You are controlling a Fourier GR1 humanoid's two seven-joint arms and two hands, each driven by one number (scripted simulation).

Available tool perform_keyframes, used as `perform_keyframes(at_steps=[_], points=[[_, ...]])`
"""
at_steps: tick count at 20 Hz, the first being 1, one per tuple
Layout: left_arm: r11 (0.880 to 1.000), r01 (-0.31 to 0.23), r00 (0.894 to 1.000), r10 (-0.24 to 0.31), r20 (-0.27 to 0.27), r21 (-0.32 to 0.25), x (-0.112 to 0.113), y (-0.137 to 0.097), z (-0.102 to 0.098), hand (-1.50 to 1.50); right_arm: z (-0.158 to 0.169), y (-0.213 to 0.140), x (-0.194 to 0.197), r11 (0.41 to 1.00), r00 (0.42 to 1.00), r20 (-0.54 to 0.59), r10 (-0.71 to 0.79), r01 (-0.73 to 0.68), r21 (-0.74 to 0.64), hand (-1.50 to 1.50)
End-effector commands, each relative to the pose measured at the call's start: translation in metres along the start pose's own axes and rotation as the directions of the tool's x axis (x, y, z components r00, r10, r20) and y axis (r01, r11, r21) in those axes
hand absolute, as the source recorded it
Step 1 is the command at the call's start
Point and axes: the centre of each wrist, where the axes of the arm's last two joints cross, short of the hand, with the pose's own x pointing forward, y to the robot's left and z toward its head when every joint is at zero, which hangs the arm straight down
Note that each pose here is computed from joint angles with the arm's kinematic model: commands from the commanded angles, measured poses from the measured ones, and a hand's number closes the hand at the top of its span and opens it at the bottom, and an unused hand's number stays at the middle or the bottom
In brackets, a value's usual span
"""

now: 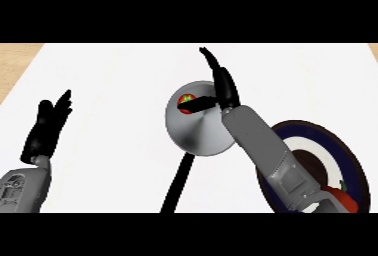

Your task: Pick the tomato from the plate and place it in the pan

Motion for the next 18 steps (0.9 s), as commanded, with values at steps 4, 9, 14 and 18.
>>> perform_keyframes(at_steps=[4, 9, 14, 18], points=[[0.998, 0.001, 0.999, 0.002, -0.05, 0.059, -0.024, 0.012, 0.013, 0.0, -0.016, -0.041, -0.011, 0.99, 0.997, -0.045, -0.067, 0.061, -0.131, -1.5], [0.998, -0.01, 0.999, 0.013, -0.045, 0.064, -0.01, 0.03, 0.012, 0.0, -0.012, -0.113, -0.037, 0.985, 0.995, -0.019, -0.094, 0.09, -0.148, -1.5], [0.996, -0.014, 0.998, 0.019, -0.057, 0.087, -0.023, 0.036, 0.013, 0.0, -0.003, -0.187, -0.047, 0.981, 0.992, -0.016, -0.126, 0.123, -0.152, -1.5], [0.996, -0.023, 0.998, 0.028, -0.061, 0.086, -0.03, 0.005, 0.022, 0.0, 0.026, -0.226, -0.072, 0.987, 0.991, -0.014, -0.13, 0.128, -0.098, -1.5]])
